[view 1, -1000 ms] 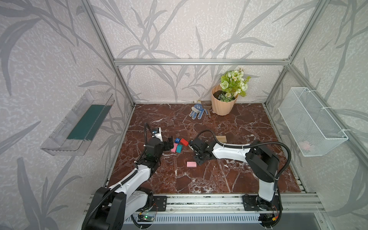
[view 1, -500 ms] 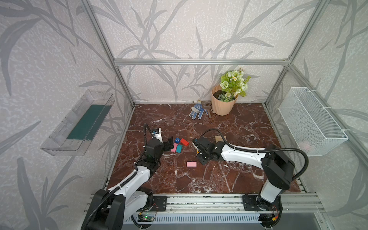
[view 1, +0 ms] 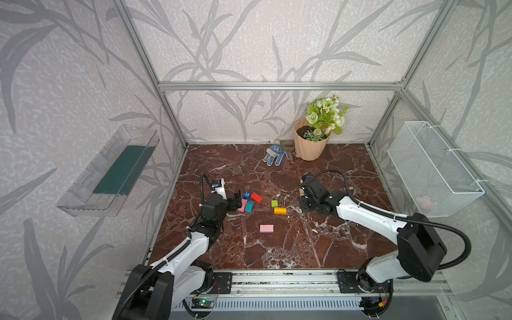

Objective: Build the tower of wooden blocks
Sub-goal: 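Carry the pink bar over the stacked beige bars with the right gripper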

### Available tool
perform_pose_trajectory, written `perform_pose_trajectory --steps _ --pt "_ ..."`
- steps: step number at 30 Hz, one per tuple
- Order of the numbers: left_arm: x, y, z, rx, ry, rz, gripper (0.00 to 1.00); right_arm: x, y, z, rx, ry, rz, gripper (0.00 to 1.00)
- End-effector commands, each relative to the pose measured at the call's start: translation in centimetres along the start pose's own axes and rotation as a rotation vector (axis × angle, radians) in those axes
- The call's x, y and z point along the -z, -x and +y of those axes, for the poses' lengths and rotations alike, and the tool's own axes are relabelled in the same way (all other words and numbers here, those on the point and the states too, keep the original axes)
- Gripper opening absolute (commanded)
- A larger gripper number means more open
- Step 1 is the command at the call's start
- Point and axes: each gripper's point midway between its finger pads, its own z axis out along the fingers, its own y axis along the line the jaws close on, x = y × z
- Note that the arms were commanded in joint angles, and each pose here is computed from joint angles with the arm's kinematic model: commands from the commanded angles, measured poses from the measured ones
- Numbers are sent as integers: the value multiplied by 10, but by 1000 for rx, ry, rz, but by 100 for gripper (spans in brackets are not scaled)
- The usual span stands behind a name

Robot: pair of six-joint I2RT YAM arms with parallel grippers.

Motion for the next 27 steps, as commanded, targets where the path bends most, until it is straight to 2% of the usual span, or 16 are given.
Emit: perform_pose_trajectory --steps 1,7,13,27 --pt "3 3 -1 -13 -4 -21 92 8 2 -28 -73 -88 -32 11" --pt "1 2 -2 -16 -6 -13 92 -1 -4 -57 -175 -129 -24 11" --pt "-2 1 -3 -21 -8 0 92 -7 1 -75 -211 -169 -5 12" --pt "-1 1 -2 -24 1 -8 92 -39 42 -55 -127 -142 76 17"
